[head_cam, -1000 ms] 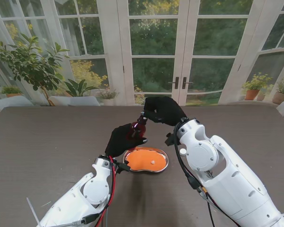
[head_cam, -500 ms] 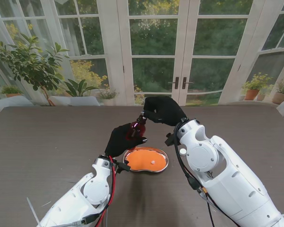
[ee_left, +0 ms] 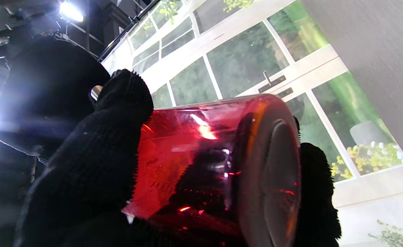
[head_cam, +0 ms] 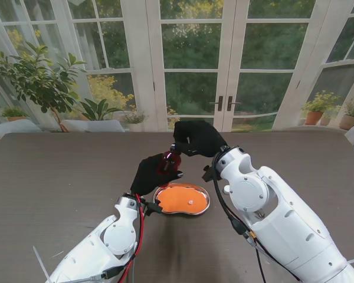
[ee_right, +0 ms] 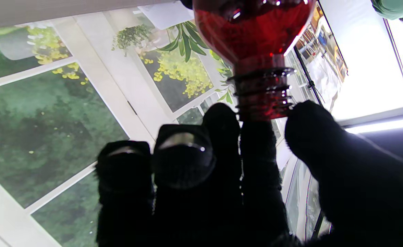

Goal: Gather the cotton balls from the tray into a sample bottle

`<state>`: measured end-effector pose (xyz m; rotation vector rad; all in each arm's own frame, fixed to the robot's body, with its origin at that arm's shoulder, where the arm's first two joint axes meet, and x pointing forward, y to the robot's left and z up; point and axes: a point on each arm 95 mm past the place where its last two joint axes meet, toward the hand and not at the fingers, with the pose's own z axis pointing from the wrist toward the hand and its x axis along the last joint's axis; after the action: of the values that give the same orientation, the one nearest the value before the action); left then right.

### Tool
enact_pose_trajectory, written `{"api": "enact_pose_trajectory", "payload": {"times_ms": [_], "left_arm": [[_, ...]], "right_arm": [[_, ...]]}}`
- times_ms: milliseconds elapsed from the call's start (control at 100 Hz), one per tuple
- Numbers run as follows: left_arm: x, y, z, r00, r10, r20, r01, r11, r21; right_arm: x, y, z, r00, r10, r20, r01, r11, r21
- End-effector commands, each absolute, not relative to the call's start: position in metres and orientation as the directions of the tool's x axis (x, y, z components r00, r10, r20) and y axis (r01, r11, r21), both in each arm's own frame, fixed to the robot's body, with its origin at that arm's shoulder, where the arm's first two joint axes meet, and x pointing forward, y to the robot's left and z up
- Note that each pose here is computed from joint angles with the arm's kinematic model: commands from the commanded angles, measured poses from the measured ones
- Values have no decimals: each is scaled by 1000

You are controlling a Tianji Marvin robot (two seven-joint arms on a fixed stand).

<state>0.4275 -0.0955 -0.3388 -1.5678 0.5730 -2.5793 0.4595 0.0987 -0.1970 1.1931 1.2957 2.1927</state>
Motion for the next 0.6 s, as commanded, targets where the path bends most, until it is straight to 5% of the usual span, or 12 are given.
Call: {"api": "enact_pose_trajectory", "payload": {"times_ms": [0,590], "left_arm": [[426,-102,-335,-490,-229,841,-154,-927,-342],[427,-102,-333,-506,-216,835,-148,-932,-331]], "right_arm": [[460,100,-201,-588,639,496,154,-514,844],[457,99,-193,-574,609,547,164,-569,806]]}}
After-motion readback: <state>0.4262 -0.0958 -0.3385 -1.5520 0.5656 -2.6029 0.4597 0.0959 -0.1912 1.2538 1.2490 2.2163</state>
